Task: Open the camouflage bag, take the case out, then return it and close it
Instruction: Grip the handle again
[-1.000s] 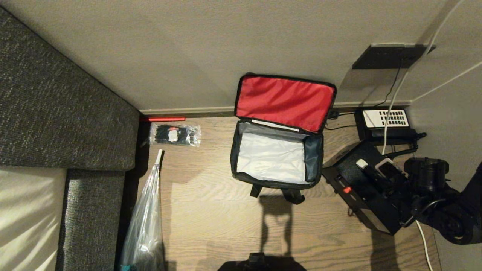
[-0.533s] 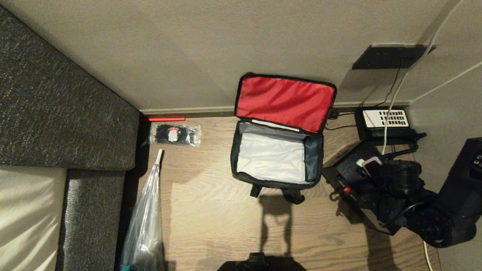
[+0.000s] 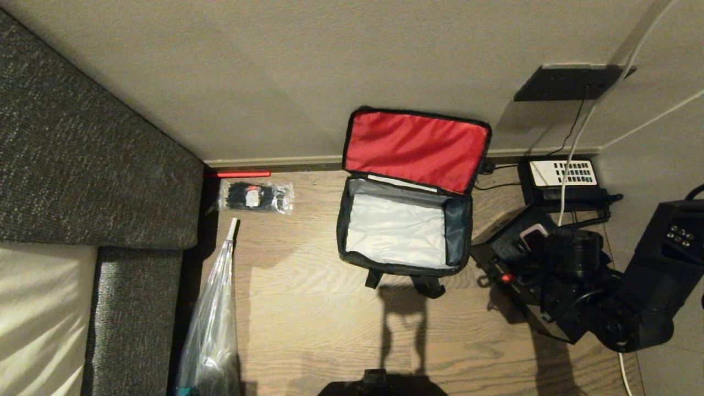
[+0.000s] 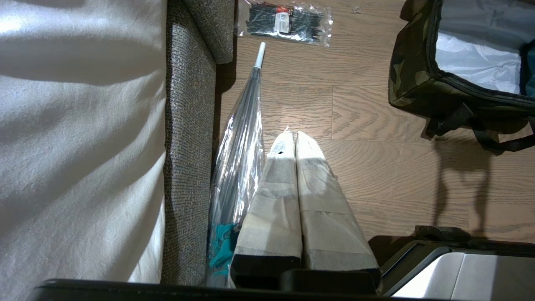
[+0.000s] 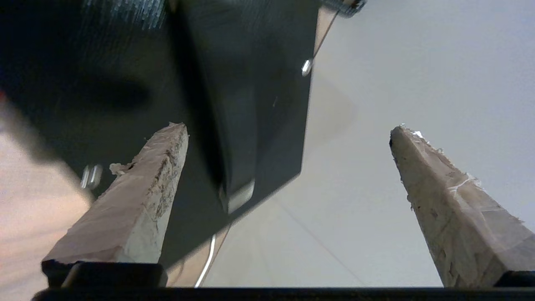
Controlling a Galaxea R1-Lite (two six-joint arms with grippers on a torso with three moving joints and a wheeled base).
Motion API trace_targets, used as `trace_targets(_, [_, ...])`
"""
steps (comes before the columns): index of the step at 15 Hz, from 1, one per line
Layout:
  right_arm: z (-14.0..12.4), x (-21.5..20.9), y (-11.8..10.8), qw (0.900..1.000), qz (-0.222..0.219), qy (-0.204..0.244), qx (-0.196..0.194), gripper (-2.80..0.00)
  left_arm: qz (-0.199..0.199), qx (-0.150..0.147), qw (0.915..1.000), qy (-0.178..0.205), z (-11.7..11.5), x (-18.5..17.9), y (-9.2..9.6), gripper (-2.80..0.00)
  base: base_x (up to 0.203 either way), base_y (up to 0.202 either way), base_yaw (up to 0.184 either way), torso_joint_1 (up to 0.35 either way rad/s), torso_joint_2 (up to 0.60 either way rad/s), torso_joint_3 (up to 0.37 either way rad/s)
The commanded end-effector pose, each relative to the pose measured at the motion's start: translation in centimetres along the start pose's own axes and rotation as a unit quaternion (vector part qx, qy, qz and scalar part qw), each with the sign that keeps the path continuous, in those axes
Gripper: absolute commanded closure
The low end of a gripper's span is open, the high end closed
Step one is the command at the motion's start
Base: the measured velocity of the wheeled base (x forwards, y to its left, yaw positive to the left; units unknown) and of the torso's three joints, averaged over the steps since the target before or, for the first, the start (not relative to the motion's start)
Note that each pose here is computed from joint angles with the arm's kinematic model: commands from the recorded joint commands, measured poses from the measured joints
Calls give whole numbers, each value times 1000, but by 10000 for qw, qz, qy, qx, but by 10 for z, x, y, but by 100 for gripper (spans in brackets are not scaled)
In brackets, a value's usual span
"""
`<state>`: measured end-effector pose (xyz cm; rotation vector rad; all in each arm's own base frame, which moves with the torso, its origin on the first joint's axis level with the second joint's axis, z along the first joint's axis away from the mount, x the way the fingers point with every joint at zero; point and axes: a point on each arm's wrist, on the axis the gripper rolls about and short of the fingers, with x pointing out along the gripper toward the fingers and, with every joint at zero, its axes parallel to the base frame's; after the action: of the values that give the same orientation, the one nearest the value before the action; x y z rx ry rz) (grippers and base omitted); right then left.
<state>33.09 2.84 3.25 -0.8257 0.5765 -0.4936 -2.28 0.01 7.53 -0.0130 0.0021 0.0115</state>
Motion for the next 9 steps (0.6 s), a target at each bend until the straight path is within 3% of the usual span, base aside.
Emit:
trace_targets(1, [3, 10, 6, 9999, -159, 45, -33, -280, 4, -4, 10000, 5, -1, 0, 0, 0, 0, 0, 0, 0, 0, 0])
trace_targets(9, [2, 36, 1, 9985, -476, 130, -218, -280, 4, -4, 10000, 5, -1, 0, 0, 0, 0, 0, 0, 0, 0, 0])
